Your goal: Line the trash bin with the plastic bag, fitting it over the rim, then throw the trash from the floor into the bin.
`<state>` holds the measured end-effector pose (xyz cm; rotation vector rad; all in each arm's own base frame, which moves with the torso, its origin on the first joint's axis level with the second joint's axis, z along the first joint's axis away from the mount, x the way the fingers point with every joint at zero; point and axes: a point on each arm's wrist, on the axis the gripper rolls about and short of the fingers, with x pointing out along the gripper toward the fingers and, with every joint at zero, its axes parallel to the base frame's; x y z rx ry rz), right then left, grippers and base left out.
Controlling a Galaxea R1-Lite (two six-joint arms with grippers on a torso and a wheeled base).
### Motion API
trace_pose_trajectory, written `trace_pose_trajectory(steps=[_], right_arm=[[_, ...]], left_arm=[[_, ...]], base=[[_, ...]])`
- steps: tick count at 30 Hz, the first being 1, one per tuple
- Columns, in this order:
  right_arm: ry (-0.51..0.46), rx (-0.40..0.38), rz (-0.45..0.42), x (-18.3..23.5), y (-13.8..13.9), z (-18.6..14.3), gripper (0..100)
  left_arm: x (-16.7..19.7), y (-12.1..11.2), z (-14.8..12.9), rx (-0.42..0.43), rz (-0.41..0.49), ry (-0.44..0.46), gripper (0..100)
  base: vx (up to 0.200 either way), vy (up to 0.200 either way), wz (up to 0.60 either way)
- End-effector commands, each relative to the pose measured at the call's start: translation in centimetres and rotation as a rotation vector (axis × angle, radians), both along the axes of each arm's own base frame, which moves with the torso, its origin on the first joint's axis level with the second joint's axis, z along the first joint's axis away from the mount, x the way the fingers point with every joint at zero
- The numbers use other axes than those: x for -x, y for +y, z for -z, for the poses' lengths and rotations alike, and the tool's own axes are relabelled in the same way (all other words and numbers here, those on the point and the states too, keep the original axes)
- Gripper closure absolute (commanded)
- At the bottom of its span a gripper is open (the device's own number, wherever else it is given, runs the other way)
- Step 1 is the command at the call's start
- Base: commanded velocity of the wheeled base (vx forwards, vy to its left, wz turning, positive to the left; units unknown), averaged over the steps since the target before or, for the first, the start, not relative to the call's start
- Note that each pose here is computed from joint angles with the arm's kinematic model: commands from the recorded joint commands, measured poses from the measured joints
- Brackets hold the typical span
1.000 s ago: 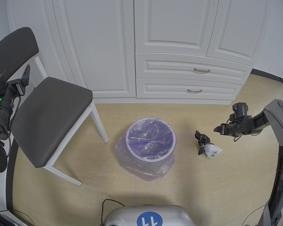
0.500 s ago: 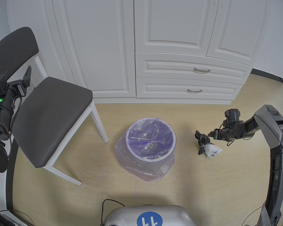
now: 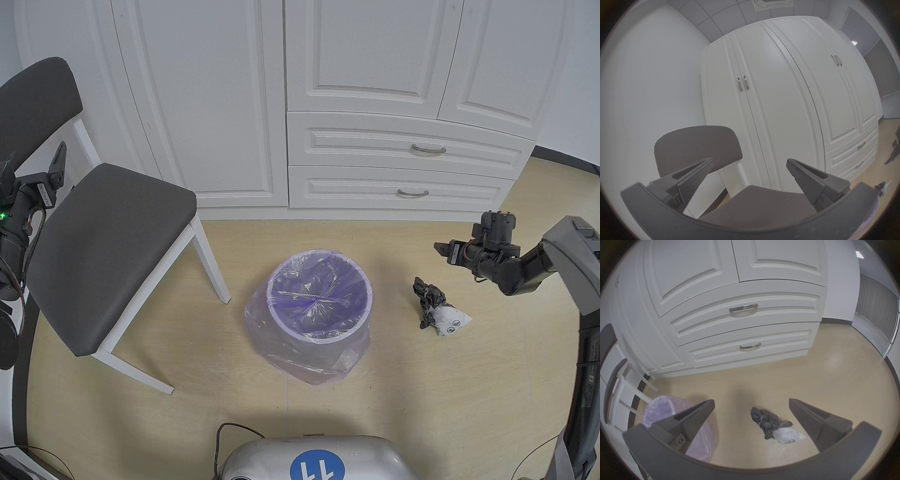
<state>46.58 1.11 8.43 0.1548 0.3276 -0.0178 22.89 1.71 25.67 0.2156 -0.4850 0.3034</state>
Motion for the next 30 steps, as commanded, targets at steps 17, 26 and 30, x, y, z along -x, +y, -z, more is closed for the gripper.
trace_pose_trajectory(steps=[17,26,30], right_arm=[[-0.035,-0.14,0.049,-7.9,-0.4,18.5,0],[-0.011,-0.14,0.058,-8.2,-0.7,19.2,0],[0.032,-0.136,0.069,-8.2,-0.7,19.5,0]], left_arm=[[5.9,-2.8,0.0,-0.27,-0.027,-0.046,0],[7.5,-3.0,-0.3,-0.316,-0.043,-0.071,0],[7.5,-3.1,-0.2,-0.316,-0.041,-0.07,0]], base=[[0.0,0.0,0.0],[0.0,0.0,0.0],[0.0,0.0,0.0]])
